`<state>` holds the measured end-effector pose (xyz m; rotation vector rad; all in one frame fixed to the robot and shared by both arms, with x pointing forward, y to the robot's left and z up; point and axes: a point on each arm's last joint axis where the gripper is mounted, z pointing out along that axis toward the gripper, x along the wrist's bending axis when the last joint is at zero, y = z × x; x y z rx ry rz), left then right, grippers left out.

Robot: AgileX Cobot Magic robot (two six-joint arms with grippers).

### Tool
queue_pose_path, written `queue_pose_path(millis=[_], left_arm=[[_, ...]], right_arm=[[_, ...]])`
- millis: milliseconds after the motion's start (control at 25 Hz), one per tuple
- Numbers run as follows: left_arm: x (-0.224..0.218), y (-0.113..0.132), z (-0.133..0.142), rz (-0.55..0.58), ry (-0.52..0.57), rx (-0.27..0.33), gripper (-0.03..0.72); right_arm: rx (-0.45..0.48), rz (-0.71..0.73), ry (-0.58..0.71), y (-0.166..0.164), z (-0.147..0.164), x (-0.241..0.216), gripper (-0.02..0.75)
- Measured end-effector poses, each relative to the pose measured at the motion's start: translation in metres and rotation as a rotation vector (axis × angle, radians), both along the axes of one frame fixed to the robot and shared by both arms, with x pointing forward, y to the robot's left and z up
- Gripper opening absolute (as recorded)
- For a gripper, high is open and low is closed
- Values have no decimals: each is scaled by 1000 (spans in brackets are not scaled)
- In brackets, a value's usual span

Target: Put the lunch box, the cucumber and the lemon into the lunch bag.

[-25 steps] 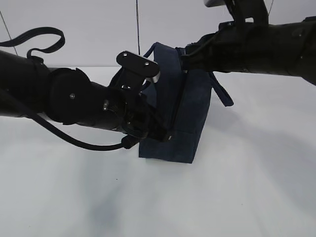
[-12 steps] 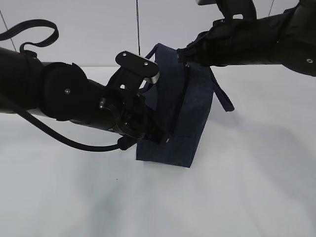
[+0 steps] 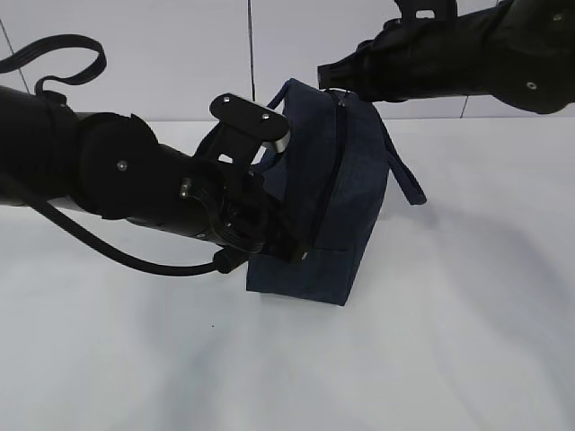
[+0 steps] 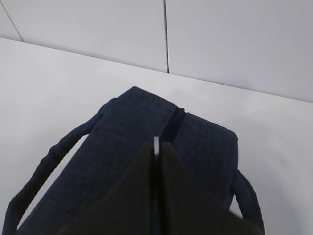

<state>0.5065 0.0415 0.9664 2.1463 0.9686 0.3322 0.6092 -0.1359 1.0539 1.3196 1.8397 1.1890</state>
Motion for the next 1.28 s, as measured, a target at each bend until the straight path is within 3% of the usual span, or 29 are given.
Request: queue_pose_path(millis=[560,1280], left_arm=[[0,0,0,-1,3,2,-2],[0,0,0,5,7,-5,-2]], right_arm=[[81,-88,39,11,-8,39,6],[73,-141,48,23,-21,81,7]])
